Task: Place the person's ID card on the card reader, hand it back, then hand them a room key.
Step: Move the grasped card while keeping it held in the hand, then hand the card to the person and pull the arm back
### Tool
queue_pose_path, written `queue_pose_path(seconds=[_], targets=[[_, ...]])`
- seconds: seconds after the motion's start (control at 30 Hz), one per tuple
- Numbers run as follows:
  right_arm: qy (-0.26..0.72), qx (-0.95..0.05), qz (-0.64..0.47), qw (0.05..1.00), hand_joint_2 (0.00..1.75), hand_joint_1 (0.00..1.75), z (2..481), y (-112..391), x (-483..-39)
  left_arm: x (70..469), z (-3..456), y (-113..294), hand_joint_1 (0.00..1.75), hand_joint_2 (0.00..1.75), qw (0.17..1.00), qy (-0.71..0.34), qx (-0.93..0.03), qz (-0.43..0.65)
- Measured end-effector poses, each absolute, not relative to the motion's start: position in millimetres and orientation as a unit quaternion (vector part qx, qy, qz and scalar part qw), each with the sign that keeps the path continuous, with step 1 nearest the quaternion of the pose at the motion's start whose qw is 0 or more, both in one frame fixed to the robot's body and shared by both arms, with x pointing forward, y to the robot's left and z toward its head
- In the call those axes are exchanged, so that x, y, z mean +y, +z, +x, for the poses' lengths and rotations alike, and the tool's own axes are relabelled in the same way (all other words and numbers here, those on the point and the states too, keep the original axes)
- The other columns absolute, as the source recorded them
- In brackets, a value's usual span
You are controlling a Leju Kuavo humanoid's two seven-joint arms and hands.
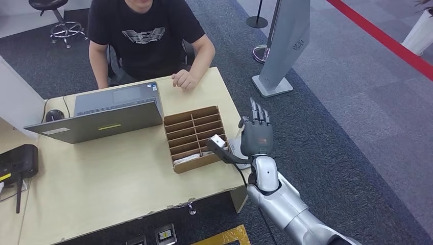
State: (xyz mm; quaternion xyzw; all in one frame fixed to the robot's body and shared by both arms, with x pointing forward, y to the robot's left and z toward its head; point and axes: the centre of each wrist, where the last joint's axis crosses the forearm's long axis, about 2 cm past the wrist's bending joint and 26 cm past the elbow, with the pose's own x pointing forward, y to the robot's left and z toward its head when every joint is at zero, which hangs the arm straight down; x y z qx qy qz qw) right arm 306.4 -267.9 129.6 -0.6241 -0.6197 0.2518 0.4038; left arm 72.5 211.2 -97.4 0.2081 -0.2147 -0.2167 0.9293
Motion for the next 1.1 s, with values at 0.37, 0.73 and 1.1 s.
queue_pose_path(seconds=[0.37,0.73,1.1], targets=[[0.283,-0.588,-0.628,0.424,1.75,1.75,300.9,105.2,-272.6,211.3,72.3,-97.5,0.0,0.0,0.931,-0.213,-0.213,0.208],[0.302,-0.543,-0.621,0.478,1.75,1.75,295.1,75.1,-276.9,212.4,71.8,-97.7,0.0,0.0,0.935,-0.199,-0.204,0.209],[0.311,-0.541,-0.621,0.475,1.75,1.75,298.5,71.7,-276.2,214.8,71.6,-98.2,0.0,0.0,0.938,-0.19,-0.199,0.209]])
